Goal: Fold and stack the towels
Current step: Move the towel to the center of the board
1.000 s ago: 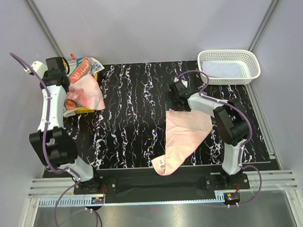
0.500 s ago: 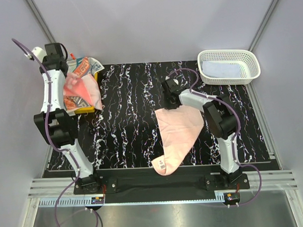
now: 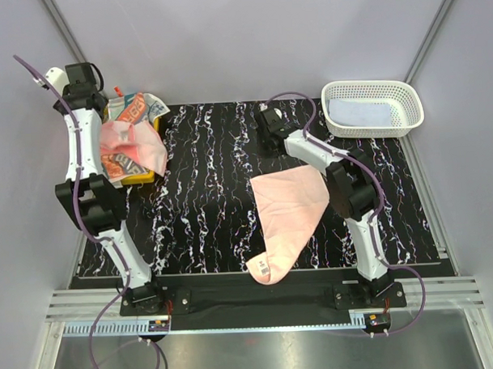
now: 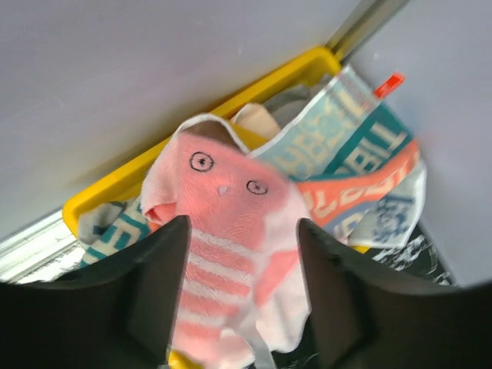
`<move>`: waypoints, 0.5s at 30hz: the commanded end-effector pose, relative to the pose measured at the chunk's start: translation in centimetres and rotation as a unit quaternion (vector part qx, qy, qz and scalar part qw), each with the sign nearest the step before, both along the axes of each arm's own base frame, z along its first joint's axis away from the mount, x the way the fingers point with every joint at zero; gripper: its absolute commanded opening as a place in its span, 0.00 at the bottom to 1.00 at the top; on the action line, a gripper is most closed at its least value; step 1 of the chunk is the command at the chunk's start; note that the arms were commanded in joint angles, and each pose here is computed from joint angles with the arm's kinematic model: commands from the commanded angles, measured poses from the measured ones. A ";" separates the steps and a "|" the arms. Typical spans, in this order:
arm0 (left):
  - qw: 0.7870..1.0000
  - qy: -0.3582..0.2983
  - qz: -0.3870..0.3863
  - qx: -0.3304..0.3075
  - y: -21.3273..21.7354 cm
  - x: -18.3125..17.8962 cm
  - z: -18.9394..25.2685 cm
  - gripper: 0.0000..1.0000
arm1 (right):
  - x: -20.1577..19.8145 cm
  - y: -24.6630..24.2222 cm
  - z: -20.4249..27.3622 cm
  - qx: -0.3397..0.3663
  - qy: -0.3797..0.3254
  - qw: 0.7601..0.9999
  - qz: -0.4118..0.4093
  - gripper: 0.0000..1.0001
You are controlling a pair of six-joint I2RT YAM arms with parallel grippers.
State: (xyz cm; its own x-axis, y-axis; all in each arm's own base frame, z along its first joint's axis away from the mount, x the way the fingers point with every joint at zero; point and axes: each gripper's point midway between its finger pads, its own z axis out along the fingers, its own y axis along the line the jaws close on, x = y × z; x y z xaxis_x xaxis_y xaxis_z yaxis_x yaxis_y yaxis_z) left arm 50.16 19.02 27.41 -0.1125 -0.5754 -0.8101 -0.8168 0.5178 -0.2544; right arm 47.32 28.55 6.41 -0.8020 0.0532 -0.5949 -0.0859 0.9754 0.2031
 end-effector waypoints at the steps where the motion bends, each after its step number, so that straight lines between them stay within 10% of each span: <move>1: 0.998 -0.022 -0.052 -0.002 -1.2 0.6 1.3 0.70 | 0.2 -1.2 1.7 -0.020 -0.013 1.000 -0.007 0.35; 10: 0.979 -0.086 -0.187 0.014 -14.3 -1.6 7.7 0.79 | -0.5 -12.3 5.9 -0.040 -0.041 0.993 -0.101 0.41; 15: 0.949 -0.064 -0.303 -0.069 -28.8 -3.8 -0.6 0.72 | -2.7 -18.7 5.3 -0.063 -0.033 0.986 -0.153 0.42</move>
State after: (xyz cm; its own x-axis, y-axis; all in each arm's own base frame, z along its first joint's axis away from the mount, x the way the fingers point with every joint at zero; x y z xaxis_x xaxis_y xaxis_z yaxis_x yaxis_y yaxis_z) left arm 47.07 -4.49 29.36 -0.3281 -0.4924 -0.8061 -0.4124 0.8424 -0.3468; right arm 45.11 12.59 9.97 -0.7638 0.2030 -0.6126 0.1686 0.9790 0.1142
